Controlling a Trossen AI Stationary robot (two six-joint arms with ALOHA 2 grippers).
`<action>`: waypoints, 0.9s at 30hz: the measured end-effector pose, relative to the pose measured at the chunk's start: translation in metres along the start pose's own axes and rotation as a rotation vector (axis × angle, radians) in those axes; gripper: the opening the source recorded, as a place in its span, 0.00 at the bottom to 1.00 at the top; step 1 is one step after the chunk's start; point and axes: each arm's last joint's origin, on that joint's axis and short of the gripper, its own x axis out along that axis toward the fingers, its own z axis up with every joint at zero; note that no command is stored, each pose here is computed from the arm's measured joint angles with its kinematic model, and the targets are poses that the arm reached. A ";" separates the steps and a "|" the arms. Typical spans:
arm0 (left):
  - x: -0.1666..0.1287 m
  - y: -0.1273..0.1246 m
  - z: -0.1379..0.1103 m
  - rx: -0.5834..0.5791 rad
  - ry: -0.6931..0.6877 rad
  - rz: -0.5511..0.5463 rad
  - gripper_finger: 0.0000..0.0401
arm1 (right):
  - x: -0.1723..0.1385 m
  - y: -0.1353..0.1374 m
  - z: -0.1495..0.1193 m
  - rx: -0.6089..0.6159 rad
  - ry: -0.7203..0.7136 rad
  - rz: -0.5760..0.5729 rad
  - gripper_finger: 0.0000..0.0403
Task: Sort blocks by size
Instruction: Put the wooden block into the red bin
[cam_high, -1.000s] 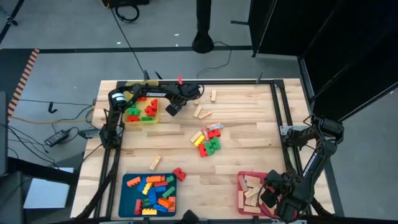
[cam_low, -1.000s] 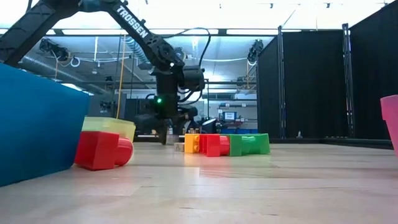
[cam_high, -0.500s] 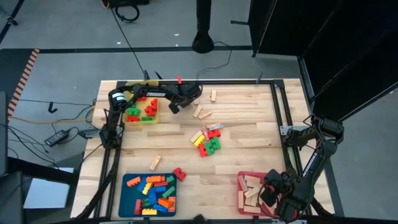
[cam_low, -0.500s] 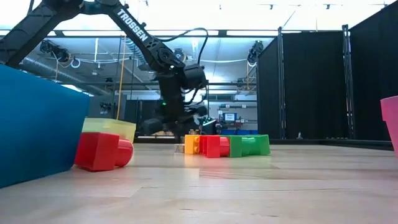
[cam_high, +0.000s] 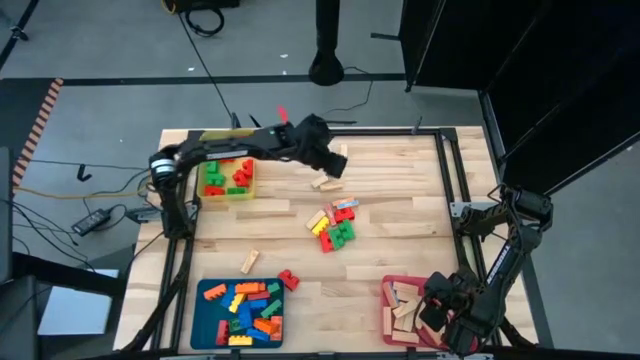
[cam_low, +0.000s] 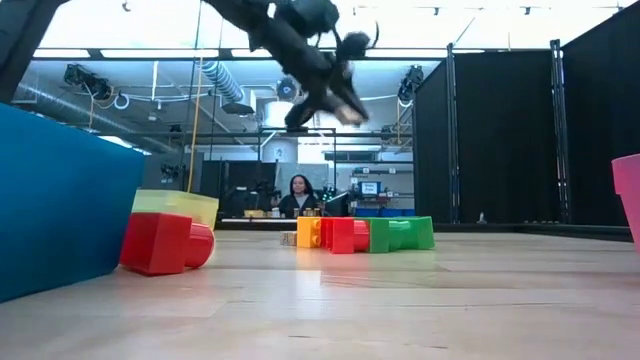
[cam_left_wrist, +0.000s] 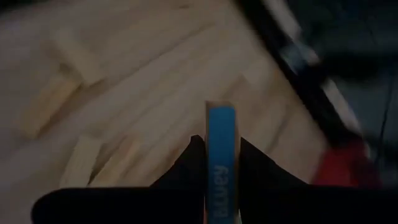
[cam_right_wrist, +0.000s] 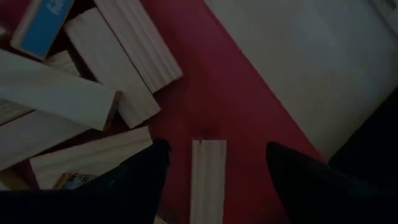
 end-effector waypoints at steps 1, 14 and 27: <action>-0.005 -0.009 -0.003 0.087 0.015 -0.043 0.12 | 0.000 0.000 0.000 -0.005 -0.008 0.003 0.70; 0.003 -0.121 -0.120 0.828 0.150 -0.426 0.12 | -0.018 -0.013 -0.041 -0.062 0.145 -0.006 0.69; -0.010 -0.174 -0.146 0.739 -0.072 -0.667 0.12 | -0.077 -0.014 -0.007 0.051 -0.147 0.078 0.67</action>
